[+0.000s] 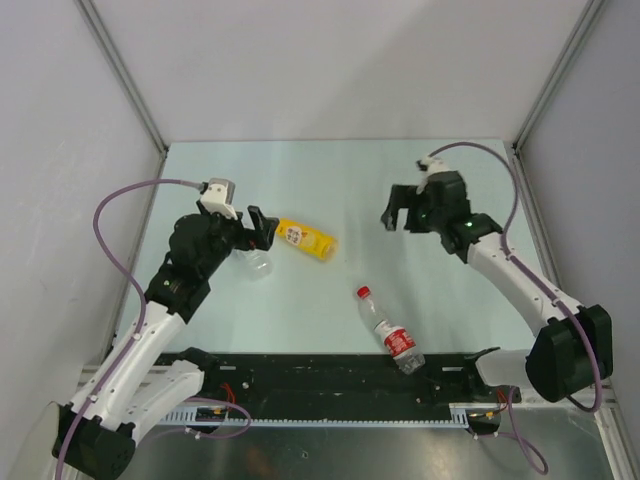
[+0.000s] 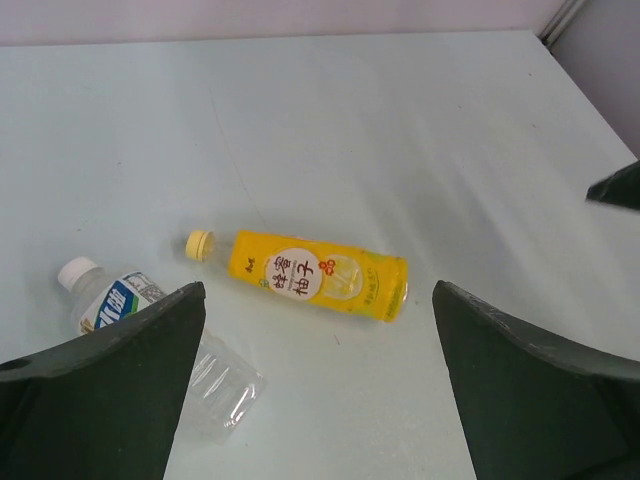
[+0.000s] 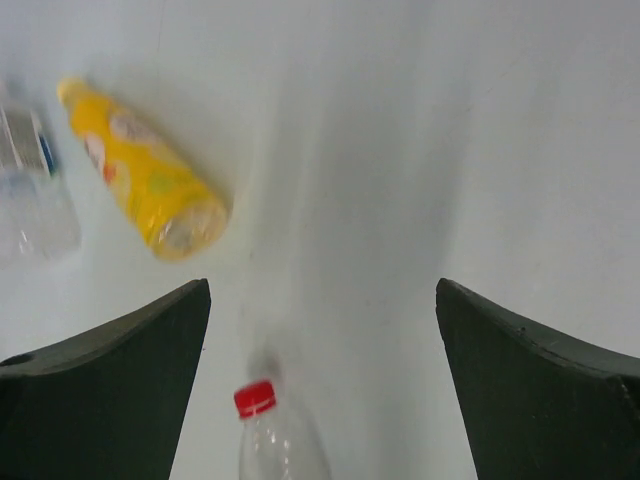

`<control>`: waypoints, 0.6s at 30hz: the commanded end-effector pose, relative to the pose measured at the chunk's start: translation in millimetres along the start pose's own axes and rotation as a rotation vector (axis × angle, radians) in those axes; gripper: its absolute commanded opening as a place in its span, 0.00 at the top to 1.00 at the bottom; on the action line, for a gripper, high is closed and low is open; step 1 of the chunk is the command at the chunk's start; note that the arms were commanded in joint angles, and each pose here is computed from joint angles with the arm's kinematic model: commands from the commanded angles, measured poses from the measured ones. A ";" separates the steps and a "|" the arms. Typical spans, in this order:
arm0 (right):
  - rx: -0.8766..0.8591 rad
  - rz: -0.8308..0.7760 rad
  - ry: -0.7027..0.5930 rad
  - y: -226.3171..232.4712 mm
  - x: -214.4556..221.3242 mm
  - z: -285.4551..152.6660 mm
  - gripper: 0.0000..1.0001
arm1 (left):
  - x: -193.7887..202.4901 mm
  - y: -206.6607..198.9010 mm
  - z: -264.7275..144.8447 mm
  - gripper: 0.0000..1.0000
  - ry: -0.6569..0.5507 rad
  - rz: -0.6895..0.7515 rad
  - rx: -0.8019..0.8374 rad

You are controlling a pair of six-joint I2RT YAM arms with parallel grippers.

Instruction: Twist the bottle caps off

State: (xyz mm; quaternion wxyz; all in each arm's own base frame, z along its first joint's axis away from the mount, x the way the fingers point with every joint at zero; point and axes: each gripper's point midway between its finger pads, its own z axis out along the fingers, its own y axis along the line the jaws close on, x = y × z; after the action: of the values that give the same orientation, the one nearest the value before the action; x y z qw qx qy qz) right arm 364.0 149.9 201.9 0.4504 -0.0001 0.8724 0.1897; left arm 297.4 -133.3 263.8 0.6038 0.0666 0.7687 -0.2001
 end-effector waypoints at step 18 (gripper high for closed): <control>-0.005 -0.413 0.712 72.1 236.2 4.8 0.28 | 23.5 -13.8 1.8 0.01 0.102 -0.010 0.092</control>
State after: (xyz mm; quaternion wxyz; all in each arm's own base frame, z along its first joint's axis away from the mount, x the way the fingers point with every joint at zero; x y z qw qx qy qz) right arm 218.1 255.2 43.8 0.1641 -0.2483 0.9501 0.0931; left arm 290.5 -146.9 239.2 0.5572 0.0939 0.7945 -0.2224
